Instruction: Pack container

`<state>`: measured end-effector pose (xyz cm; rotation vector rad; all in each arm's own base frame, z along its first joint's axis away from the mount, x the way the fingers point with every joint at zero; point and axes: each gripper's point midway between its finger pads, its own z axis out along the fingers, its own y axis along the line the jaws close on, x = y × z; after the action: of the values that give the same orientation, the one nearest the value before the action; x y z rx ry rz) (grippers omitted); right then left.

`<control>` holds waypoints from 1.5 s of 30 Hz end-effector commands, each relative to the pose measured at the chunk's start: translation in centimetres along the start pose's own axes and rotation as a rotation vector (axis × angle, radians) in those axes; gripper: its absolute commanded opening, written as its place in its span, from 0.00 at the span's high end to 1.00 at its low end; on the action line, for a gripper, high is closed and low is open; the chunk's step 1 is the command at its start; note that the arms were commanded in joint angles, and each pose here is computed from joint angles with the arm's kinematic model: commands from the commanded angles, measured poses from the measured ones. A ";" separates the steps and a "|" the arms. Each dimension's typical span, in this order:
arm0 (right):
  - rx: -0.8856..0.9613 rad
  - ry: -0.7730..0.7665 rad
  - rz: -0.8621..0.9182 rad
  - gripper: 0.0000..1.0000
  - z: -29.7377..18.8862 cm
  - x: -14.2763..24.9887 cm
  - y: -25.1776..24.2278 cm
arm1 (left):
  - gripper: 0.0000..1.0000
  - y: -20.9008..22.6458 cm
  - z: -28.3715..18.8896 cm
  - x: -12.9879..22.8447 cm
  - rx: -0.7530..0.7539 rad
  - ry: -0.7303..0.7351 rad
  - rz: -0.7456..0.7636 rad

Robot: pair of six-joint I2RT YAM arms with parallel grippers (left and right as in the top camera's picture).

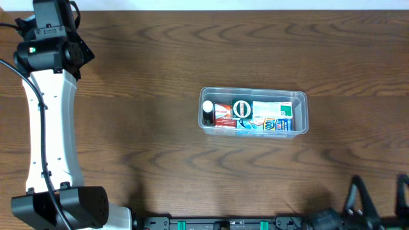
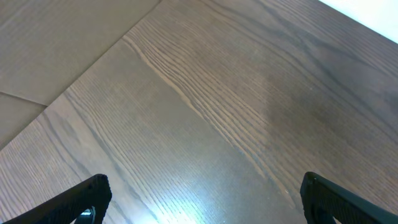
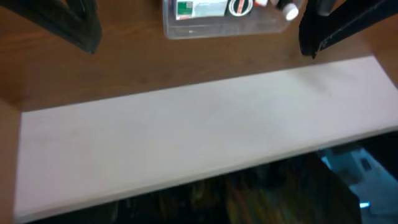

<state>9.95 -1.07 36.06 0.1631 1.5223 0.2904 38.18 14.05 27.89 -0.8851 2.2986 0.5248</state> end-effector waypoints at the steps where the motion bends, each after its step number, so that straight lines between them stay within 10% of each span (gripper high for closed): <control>1: -0.047 0.071 -0.017 0.01 2.2 2.9 0.9 | 0.02 0.5 -0.7 -0.6 -0.007 -0.024 -0.014; 20: -0.214 0.320 -0.024 0.01 10.7 20.2 2.3 | 0.02 0.5 -0.7 -0.6 -0.007 -0.024 -0.014; 45: -0.348 0.271 -0.127 0.01 11.8 23.2 3.7 | 0.02 0.5 -0.7 -0.6 -0.007 -0.024 -0.014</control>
<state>21.90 9.95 15.50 -0.2357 1.7225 0.4969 38.17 14.05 27.89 -0.8851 2.2990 0.5250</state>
